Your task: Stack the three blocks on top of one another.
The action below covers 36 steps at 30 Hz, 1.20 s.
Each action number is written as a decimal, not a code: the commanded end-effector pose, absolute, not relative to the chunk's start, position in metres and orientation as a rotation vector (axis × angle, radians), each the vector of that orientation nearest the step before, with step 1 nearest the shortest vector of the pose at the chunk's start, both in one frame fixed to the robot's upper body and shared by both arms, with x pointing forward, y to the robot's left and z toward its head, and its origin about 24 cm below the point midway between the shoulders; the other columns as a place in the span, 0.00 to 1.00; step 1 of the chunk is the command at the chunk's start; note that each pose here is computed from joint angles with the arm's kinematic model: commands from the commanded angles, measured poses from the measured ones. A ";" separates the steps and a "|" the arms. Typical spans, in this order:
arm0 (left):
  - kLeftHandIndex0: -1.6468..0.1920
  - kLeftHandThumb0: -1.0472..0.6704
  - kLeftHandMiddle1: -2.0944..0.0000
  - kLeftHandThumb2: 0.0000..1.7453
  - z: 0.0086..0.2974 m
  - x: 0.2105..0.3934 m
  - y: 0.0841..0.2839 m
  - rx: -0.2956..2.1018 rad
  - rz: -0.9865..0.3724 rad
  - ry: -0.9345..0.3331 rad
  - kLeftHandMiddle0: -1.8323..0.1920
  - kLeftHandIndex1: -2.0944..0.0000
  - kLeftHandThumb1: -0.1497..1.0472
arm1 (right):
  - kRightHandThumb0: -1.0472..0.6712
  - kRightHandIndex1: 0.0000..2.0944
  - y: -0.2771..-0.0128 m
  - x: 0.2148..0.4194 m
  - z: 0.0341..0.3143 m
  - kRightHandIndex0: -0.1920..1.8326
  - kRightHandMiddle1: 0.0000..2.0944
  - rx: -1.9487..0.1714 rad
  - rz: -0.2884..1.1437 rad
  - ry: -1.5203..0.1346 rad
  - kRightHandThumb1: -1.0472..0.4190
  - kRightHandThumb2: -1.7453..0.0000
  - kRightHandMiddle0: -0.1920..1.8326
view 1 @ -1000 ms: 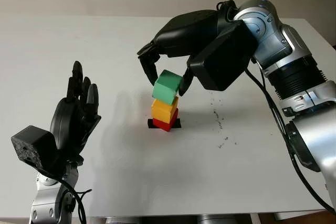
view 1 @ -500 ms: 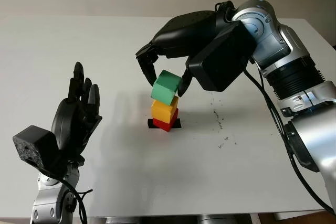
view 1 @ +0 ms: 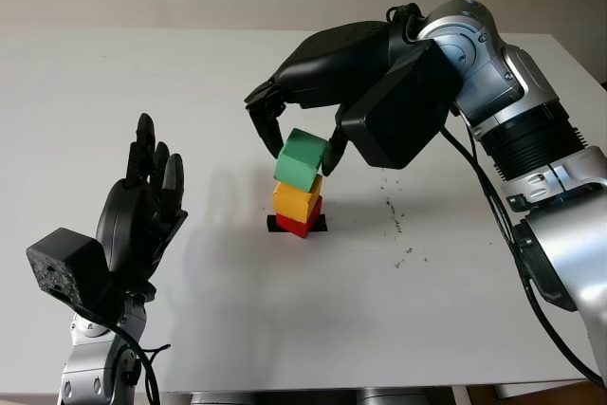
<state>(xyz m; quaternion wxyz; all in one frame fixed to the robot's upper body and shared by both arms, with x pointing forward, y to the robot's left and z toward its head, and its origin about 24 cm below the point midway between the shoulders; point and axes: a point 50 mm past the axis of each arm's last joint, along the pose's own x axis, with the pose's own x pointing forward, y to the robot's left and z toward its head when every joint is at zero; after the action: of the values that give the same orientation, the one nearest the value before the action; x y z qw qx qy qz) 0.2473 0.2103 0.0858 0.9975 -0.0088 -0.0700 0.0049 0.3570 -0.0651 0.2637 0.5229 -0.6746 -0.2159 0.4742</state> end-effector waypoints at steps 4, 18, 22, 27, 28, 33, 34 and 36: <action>1.00 0.19 1.00 0.34 0.087 0.245 0.210 -0.011 -0.005 -0.154 1.00 1.00 1.00 | 0.35 0.02 -0.066 0.357 0.261 0.17 0.33 -1.624 1.121 -0.501 0.07 0.97 0.23; 1.00 0.18 0.99 0.32 0.087 0.246 0.210 -0.005 0.010 -0.149 1.00 1.00 1.00 | 0.27 0.00 -0.066 0.355 0.259 0.06 0.05 -1.635 1.135 -0.491 0.10 0.97 0.13; 1.00 0.17 0.98 0.32 0.087 0.246 0.211 -0.008 0.016 -0.146 1.00 1.00 1.00 | 0.23 0.00 -0.069 0.356 0.261 0.02 0.01 -1.634 1.131 -0.486 0.12 0.98 0.07; 1.00 0.17 0.98 0.32 0.088 0.245 0.211 0.000 0.013 -0.150 1.00 1.00 1.00 | 0.16 0.00 -0.078 0.356 0.272 0.00 0.00 -1.561 1.062 -0.515 0.13 0.97 0.03; 1.00 0.17 0.98 0.32 0.088 0.245 0.211 -0.001 0.012 -0.148 1.00 1.00 1.00 | 0.13 0.00 -0.081 0.356 0.275 0.00 0.00 -1.549 1.037 -0.522 0.11 0.96 0.02; 1.00 0.18 1.00 0.32 0.087 0.246 0.212 -0.002 0.004 -0.148 1.00 1.00 1.00 | 0.08 0.00 -0.102 0.358 0.286 0.00 0.00 -1.404 0.902 -0.526 0.01 0.91 0.00; 1.00 0.18 0.99 0.32 0.087 0.246 0.212 -0.002 0.005 -0.147 1.00 1.00 1.00 | 0.08 0.00 -0.110 0.358 0.285 0.00 0.01 -1.357 0.865 -0.531 0.00 0.87 0.01; 1.00 0.18 0.99 0.32 0.087 0.246 0.213 0.003 0.000 -0.145 1.00 1.00 1.00 | 0.08 0.00 -0.125 0.358 0.281 0.00 0.02 -1.275 0.787 -0.526 0.00 0.82 0.02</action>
<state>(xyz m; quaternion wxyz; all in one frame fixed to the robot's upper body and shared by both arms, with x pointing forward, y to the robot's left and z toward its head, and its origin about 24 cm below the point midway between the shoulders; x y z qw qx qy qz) 0.2467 0.2115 0.0856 0.9976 -0.0048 -0.0696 0.0027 0.3581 -0.1109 0.2842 0.6772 -0.5868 -0.2413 0.3725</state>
